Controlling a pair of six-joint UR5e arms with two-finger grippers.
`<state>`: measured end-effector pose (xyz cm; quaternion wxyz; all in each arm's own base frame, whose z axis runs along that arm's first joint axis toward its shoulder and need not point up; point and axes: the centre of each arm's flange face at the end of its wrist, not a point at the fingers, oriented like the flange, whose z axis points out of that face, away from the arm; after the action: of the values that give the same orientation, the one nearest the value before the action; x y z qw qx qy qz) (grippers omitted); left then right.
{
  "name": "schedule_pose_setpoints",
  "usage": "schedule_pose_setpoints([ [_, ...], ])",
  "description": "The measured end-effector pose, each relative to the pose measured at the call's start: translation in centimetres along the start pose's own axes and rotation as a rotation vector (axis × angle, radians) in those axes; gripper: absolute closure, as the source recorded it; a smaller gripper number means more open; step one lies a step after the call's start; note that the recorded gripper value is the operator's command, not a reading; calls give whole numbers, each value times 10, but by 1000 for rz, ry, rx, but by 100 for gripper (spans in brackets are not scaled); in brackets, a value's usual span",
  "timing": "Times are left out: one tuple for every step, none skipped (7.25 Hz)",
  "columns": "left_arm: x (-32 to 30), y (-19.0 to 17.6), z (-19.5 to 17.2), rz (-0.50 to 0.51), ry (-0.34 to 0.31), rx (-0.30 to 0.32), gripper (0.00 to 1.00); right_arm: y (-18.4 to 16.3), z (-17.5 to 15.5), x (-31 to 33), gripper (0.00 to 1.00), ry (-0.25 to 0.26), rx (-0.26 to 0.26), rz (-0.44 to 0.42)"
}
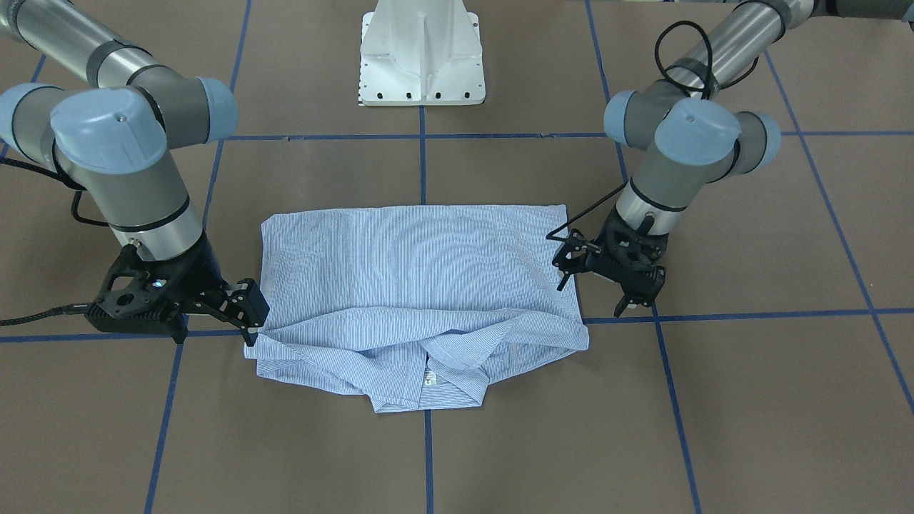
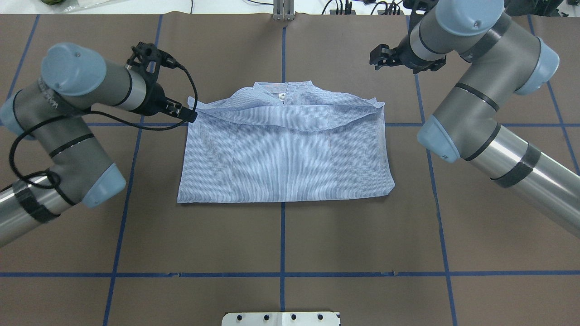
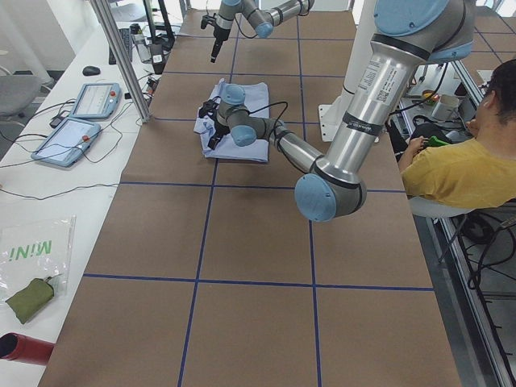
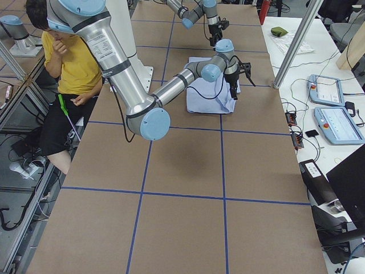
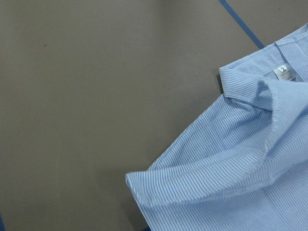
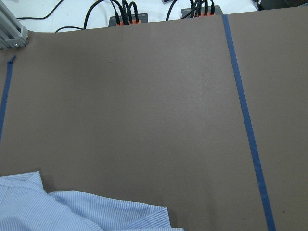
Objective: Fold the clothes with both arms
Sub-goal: 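Lower the left gripper to the shirt's near edge while the right gripper rises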
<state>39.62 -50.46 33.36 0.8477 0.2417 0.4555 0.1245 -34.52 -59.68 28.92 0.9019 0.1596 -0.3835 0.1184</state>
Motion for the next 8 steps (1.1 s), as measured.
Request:
schedule_pose_setpoints([
  [9,27,2,-32,26,-7,0,1,0,2,1,1,2,0],
  [18,55,10,-63,50,-2,1,1,0,2,1,1,2,0],
  [26,80,18,-91,68,4,10,2,0,1,1,0,2,0],
  [33,99,25,-114,77,6,20,2,0,1,1,-1,2,0],
  [41,112,31,-130,78,6,34,3,0,1,1,-1,3,0],
  [48,121,35,-135,80,2,37,3,1,1,1,0,4,0],
  [52,128,38,-135,80,-5,37,4,1,1,1,0,6,0],
  [50,135,41,-134,73,-12,37,4,1,1,1,0,6,1],
])
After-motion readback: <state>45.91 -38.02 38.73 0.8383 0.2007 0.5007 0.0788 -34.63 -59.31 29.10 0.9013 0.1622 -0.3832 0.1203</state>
